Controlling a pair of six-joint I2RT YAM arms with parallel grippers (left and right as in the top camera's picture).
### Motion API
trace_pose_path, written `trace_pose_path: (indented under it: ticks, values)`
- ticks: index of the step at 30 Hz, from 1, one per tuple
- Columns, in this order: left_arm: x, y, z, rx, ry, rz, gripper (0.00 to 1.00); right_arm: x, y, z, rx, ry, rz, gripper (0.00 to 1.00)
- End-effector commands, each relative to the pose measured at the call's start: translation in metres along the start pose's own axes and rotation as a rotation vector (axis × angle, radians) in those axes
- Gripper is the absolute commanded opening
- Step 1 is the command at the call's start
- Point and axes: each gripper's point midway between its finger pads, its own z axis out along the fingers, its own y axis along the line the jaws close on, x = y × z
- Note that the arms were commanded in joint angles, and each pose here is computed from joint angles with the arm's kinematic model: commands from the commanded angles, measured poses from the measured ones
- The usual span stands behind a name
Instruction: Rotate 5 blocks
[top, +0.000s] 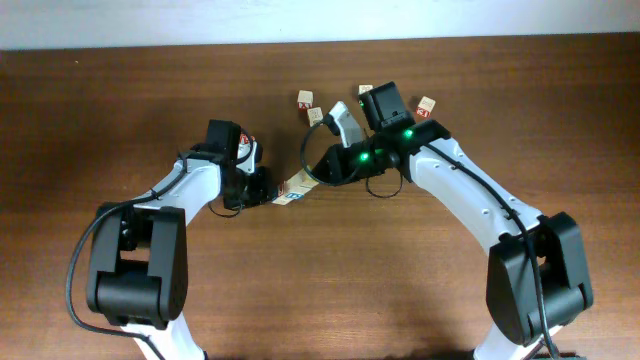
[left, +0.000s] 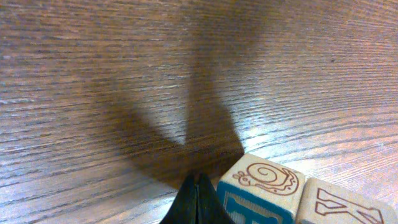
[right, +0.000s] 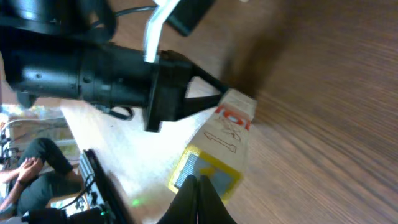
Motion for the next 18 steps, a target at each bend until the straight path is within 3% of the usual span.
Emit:
trace_pose_path:
  ticks: [1, 18]
  values:
    - [0.005, -0.047, -0.004, 0.186, 0.035, 0.052, 0.00, 0.020, 0.001, 0.024, 0.003, 0.072, 0.015, 0.04]
    - [0.007, -0.046, -0.004, 0.184, 0.042, 0.056, 0.00, 0.007, -0.008, 0.029, 0.091, 0.010, 0.017, 0.04]
